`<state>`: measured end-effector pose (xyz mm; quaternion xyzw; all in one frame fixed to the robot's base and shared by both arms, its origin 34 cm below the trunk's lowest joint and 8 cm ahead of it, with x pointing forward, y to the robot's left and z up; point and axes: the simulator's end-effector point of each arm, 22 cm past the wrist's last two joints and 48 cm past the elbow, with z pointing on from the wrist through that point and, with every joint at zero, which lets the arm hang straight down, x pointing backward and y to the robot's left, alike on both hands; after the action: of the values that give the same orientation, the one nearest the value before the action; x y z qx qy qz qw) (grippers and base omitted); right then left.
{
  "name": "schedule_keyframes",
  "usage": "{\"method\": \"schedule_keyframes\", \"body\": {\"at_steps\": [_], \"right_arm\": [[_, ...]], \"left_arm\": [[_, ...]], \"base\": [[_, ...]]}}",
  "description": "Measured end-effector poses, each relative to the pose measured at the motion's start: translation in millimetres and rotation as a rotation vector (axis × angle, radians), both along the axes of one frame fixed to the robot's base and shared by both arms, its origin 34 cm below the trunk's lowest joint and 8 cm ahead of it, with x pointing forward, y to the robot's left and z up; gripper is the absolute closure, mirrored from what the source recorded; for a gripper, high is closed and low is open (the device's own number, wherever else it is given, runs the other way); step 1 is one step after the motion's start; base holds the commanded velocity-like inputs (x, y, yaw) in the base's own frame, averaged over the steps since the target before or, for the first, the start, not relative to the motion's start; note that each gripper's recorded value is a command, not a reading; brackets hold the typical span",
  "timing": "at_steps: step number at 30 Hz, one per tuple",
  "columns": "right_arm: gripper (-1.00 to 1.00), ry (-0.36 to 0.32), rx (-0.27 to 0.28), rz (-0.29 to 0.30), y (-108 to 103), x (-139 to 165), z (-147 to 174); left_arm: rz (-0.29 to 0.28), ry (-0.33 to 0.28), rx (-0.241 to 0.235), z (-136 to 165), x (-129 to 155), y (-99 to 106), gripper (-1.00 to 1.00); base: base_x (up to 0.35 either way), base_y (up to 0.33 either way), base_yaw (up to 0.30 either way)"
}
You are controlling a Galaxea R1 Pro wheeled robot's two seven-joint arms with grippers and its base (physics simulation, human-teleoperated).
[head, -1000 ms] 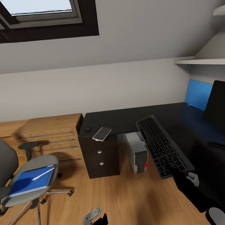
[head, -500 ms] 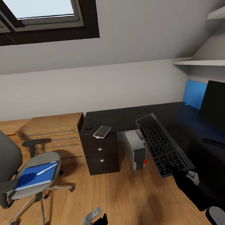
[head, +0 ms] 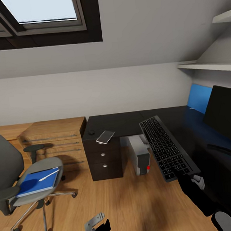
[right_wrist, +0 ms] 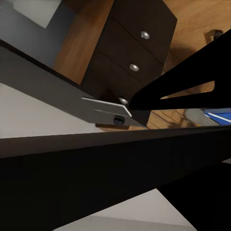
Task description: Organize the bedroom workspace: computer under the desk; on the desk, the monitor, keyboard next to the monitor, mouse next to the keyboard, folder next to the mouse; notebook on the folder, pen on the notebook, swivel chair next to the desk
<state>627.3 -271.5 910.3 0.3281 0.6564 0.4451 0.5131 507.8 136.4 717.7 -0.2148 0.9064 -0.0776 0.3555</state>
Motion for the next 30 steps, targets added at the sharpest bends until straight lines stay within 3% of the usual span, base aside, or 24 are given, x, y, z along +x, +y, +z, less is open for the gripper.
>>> {"method": "schedule_keyframes", "body": {"at_steps": [18,27,30], "right_arm": [[1.00,-0.011,0.000,0.004,1,0,6],[1.00,0.015,0.003,-0.002,-1,-1,-3],[1.00,0.028,0.030,-0.008,-2,-1,-8]], "left_arm": [[-0.006,-0.005,-0.005,5,0,-2,-1.00],[-0.006,-0.004,-0.002,4,0,-1,-1.00],[-0.006,-0.004,-0.001,5,0,-1,-1.00]], "base": [[-0.001,-0.005,0.000],[-0.114,-0.259,0.000],[-0.129,-0.288,0.000]]}}
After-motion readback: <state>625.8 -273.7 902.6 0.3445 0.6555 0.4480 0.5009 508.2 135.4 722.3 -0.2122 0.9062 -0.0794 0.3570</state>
